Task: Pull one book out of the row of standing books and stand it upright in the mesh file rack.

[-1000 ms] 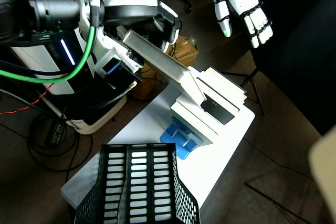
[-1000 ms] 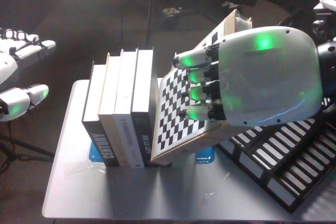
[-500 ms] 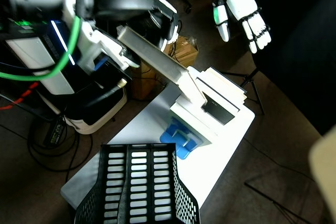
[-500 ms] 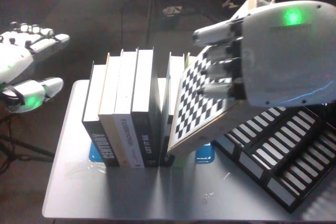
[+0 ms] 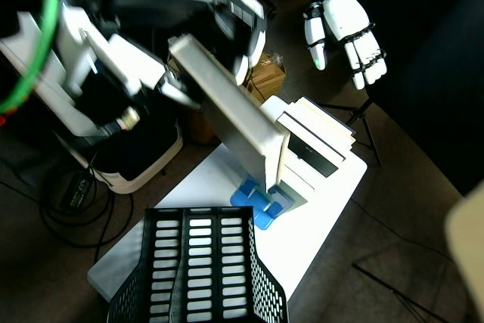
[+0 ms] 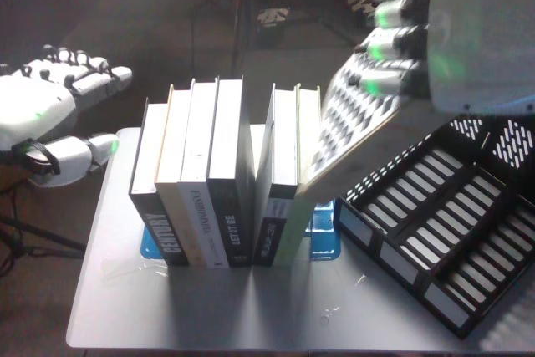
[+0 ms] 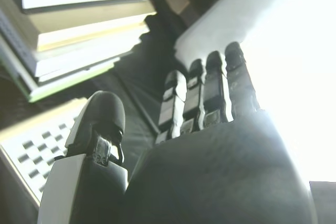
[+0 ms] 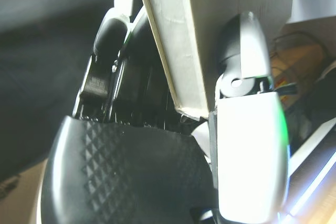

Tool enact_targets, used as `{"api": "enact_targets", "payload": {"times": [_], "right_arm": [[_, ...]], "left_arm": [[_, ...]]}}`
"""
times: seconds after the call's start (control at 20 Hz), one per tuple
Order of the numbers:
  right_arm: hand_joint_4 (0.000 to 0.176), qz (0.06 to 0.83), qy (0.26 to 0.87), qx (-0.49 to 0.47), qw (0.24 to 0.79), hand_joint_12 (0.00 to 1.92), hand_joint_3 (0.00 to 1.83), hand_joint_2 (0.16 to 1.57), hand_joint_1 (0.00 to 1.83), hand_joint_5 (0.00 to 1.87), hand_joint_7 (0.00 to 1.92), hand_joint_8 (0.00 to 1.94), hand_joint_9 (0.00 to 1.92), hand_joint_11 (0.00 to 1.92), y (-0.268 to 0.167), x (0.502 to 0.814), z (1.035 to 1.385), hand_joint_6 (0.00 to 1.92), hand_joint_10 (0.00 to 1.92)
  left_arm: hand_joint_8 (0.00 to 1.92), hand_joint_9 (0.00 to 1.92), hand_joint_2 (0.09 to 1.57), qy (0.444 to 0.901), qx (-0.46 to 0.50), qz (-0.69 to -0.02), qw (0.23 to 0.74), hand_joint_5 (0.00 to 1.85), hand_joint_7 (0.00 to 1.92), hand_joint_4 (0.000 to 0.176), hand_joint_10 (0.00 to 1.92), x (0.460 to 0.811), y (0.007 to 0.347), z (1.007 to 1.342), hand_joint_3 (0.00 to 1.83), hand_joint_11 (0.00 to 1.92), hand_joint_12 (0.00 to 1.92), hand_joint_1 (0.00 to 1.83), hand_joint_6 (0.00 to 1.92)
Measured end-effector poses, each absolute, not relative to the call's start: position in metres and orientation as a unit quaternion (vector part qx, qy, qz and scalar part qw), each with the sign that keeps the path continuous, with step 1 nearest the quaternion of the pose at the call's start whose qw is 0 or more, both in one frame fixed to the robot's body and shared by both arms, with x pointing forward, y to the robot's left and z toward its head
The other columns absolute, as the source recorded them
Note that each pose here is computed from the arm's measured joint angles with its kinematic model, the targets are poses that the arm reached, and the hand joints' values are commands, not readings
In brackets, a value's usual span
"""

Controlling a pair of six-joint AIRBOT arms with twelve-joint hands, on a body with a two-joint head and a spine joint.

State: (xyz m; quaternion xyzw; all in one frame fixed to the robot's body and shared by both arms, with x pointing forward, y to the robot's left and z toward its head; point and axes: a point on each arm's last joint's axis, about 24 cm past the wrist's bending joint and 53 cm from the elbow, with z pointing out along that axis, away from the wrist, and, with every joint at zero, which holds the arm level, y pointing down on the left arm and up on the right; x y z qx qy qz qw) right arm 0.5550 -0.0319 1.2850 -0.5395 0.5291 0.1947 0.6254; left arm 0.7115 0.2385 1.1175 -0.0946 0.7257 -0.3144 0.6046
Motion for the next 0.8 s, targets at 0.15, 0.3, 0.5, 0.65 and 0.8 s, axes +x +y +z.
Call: {"api": "enact_targets", "payload": {"times": [0.15, 0.3, 0.5, 0.65, 0.8], "right_arm": [[0.0, 0.173, 0.547, -0.541, 0.614, 1.56, 0.0, 1.16, 1.26, 0.77, 1.0, 1.11, 1.11, 0.9, -0.045, 0.561, 1.274, 1.2, 1.15], [0.0, 0.165, 0.563, -0.54, 0.603, 1.77, 0.01, 1.18, 1.2, 0.79, 0.93, 1.25, 0.92, 0.57, -0.051, 0.562, 1.266, 1.2, 1.22], [0.0, 0.154, 0.575, -0.544, 0.591, 1.7, 0.0, 1.18, 1.35, 0.7, 0.89, 1.19, 0.85, 0.55, -0.055, 0.566, 1.253, 1.3, 1.37], [0.003, 0.15, 0.592, -0.551, 0.569, 1.9, 0.0, 1.19, 1.19, 0.81, 0.86, 1.22, 0.62, 0.13, -0.051, 0.575, 1.227, 1.28, 1.37], [0.0, 0.147, 0.6, -0.553, 0.558, 1.92, 0.0, 1.21, 1.17, 0.83, 0.8, 1.39, 0.71, 0.47, -0.046, 0.581, 1.211, 1.18, 1.42]], "left_arm": [[0.01, 0.01, 1.48, 0.727, -0.097, -0.312, 0.604, 0.11, 0.04, 0.055, 0.0, 0.712, 0.24, 1.117, 0.0, 0.0, 0.0, 0.31, 0.01], [0.0, 0.01, 1.48, 0.725, -0.096, -0.314, 0.605, 0.09, 0.03, 0.071, 0.0, 0.713, 0.239, 1.118, 0.0, 0.0, 0.0, 0.33, 0.0], [0.0, 0.0, 1.48, 0.73, -0.098, -0.315, 0.599, 0.09, 0.02, 0.079, 0.0, 0.713, 0.236, 1.114, 0.0, 0.0, 0.0, 0.31, 0.0], [0.0, 0.0, 1.49, 0.73, -0.097, -0.314, 0.599, 0.07, 0.01, 0.084, 0.0, 0.713, 0.236, 1.114, 0.0, 0.0, 0.0, 0.23, 0.01], [0.0, 0.0, 1.48, 0.731, -0.097, -0.315, 0.597, 0.08, 0.02, 0.087, 0.0, 0.713, 0.235, 1.114, 0.0, 0.0, 0.0, 0.27, 0.01]]}}
